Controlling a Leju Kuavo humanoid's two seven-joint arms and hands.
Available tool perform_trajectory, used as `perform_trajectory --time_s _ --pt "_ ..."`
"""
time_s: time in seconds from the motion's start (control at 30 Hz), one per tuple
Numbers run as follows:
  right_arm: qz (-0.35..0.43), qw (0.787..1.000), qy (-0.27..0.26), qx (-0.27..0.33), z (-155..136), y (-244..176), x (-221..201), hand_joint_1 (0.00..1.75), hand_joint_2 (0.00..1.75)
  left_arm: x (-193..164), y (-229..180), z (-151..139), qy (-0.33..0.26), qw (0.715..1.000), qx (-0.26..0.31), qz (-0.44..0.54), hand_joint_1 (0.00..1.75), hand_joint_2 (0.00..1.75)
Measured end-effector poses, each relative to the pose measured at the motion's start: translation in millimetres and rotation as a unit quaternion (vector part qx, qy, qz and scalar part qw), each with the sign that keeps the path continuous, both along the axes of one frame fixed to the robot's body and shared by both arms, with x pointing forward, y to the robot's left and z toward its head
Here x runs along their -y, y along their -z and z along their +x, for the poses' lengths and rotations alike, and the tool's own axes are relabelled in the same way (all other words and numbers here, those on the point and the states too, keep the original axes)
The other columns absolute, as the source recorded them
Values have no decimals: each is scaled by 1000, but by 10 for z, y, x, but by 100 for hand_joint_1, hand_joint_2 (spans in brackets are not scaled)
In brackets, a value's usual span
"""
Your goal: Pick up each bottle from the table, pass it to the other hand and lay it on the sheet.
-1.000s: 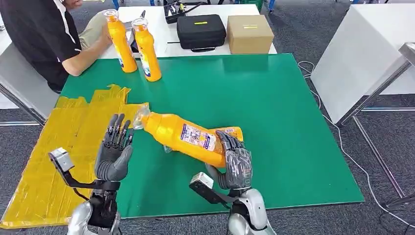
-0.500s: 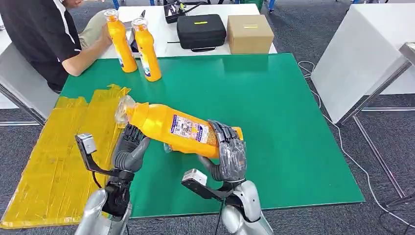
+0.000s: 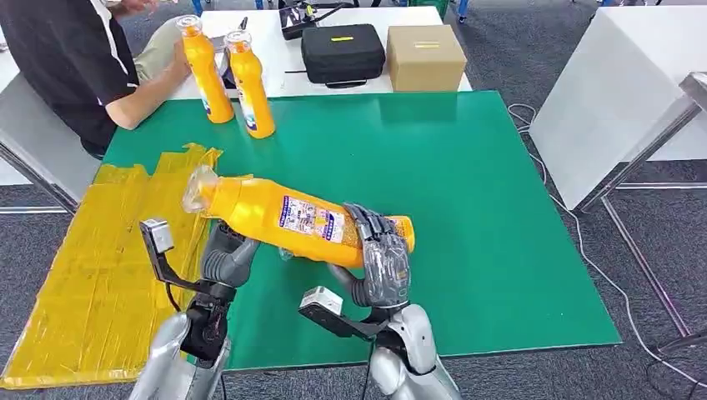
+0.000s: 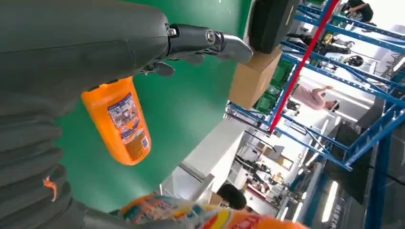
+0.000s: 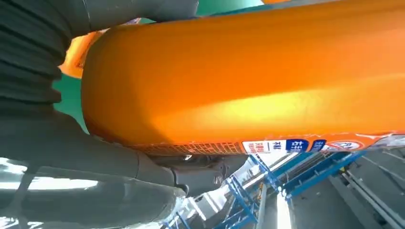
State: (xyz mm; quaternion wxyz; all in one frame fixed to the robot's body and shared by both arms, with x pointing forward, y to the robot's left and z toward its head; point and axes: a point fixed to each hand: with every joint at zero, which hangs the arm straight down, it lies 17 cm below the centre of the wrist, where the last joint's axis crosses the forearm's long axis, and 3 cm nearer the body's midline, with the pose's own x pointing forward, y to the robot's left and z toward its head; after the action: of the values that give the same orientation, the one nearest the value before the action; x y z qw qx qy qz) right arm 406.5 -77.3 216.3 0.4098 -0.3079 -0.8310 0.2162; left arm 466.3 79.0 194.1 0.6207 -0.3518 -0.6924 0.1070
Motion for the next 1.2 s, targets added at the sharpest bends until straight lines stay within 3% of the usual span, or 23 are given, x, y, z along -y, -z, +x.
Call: perform_trajectory --time_s 0.33,0.67,1.2 --pt "-33 999 23 4 135 -21 -10 175 175 63 -197 -106 5 999 39 -1 0 175" --pt "-28 995 98 2 413 -43 570 175 175 132 -468 -308 11 996 89 3 0 175" --pt "-31 993 110 -13 496 114 701 175 175 198 -499 -367 22 995 99 2 0 175"
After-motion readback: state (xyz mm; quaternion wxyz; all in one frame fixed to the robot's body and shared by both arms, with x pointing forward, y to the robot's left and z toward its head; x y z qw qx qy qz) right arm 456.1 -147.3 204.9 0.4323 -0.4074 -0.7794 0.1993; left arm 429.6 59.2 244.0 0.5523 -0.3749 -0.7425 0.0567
